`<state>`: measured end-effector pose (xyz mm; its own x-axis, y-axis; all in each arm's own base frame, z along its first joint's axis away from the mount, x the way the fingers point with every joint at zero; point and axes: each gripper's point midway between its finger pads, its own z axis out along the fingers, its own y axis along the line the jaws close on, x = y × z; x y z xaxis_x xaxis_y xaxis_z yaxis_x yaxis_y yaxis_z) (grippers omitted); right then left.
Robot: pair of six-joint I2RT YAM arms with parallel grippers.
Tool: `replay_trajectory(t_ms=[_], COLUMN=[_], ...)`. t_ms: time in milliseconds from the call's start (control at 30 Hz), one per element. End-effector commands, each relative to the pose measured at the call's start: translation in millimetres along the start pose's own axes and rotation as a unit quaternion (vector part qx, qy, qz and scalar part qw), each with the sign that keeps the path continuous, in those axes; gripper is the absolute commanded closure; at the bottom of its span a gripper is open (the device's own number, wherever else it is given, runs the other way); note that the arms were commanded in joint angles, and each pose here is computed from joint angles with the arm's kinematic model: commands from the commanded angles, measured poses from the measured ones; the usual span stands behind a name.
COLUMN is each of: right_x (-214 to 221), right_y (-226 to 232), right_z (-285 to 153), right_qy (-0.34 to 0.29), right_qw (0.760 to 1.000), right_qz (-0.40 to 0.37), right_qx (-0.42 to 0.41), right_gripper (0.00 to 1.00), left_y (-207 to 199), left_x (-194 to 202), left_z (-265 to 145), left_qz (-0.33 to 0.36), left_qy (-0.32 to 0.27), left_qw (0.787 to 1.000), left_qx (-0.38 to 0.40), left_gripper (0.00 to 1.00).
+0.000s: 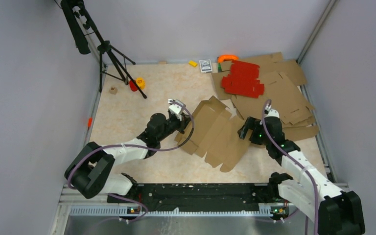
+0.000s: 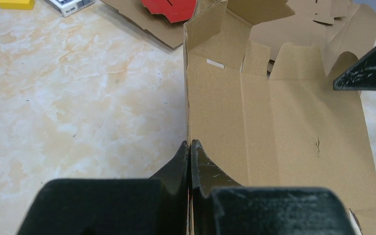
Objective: Fold the paper box
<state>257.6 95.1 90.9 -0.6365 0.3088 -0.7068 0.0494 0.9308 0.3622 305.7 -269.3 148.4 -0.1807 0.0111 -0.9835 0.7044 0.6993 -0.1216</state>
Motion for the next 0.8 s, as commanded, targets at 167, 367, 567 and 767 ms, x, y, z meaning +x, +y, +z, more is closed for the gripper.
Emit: replay_trajectory(t_ms=[167,367,567,767], right_x=[24,-15,-45,-64], right_y=[49,90,94,96], right_z=[6,-5,-3,-8], right_qy=[0.016,-0.019,-0.030,-0.051], right_qw=[0.979,0.963,0.972,0.971], right_qz=[0.096,0.030,-0.070,-0.159], right_qx=[-0.179,-0.268,-0.222,-0.171], right_gripper=[0.21,0.76,1.00,1.00], left_y=[1,2,9,37], left_x=[-16,-13,-9,15], left_z=[10,13,17,17], left_qz=[-0.013,-0.032,-0.055,-0.125], left_qy=[-0.021,-0.018,0.000,0.118], left_qw=[1.000,0.999,0.998,0.983], left_qx=[-0.007,-0.006,-0.012,-0.071], left_gripper=[1.00,1.00,1.00,0.52])
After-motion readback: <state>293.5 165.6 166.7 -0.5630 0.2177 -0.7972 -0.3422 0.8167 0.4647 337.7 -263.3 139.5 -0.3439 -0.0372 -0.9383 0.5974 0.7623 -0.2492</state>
